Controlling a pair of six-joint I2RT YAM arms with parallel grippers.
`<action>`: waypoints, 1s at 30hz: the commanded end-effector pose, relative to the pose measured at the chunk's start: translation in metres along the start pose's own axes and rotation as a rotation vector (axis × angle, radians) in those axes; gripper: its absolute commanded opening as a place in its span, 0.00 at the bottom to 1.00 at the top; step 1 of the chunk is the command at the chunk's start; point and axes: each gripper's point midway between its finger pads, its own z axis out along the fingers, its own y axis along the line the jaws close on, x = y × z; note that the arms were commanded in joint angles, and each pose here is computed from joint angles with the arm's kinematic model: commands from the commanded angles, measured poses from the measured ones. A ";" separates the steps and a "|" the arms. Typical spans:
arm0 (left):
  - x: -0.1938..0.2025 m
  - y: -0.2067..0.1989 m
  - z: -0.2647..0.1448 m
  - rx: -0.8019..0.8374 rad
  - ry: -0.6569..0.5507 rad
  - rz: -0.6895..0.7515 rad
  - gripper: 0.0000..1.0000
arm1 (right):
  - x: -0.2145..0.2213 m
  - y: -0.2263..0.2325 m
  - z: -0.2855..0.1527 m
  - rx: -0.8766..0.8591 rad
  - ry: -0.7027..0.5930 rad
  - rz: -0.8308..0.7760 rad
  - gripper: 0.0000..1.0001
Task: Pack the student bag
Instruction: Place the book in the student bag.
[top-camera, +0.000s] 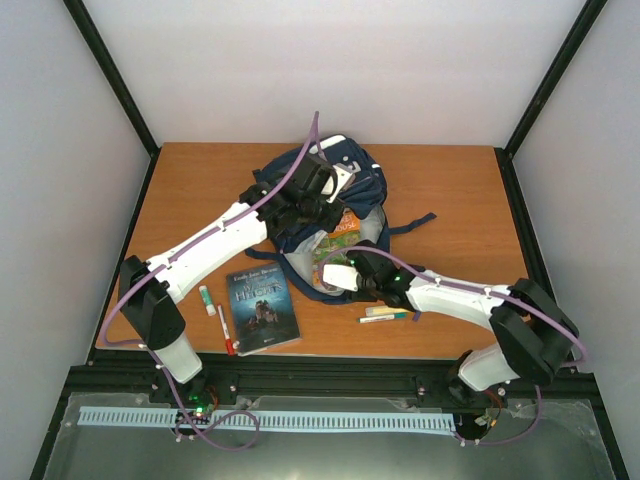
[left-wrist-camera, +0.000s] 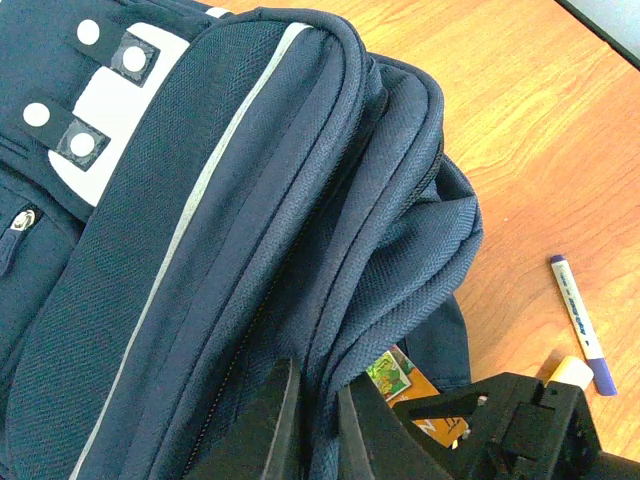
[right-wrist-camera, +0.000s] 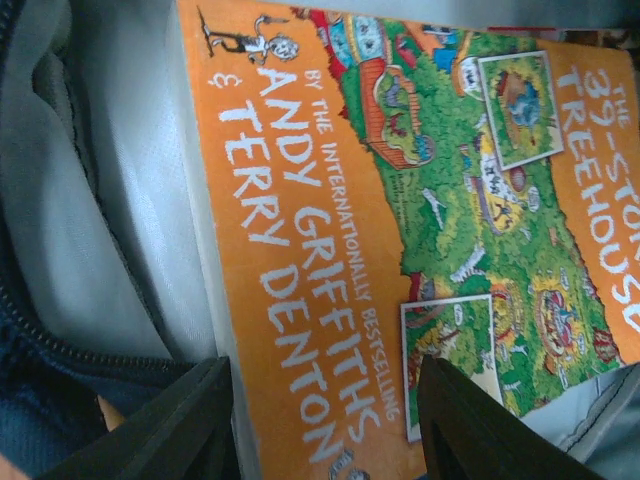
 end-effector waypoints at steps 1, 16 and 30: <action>-0.039 -0.006 -0.033 0.035 -0.153 -0.019 0.01 | -0.006 -0.008 0.009 0.059 0.003 -0.063 0.52; -0.038 -0.012 -0.033 0.072 -0.145 -0.019 0.01 | -0.023 -0.061 0.039 0.276 0.041 -0.110 0.44; -0.039 -0.015 -0.036 0.094 -0.147 -0.022 0.01 | -0.027 -0.106 0.065 0.441 0.046 -0.104 0.43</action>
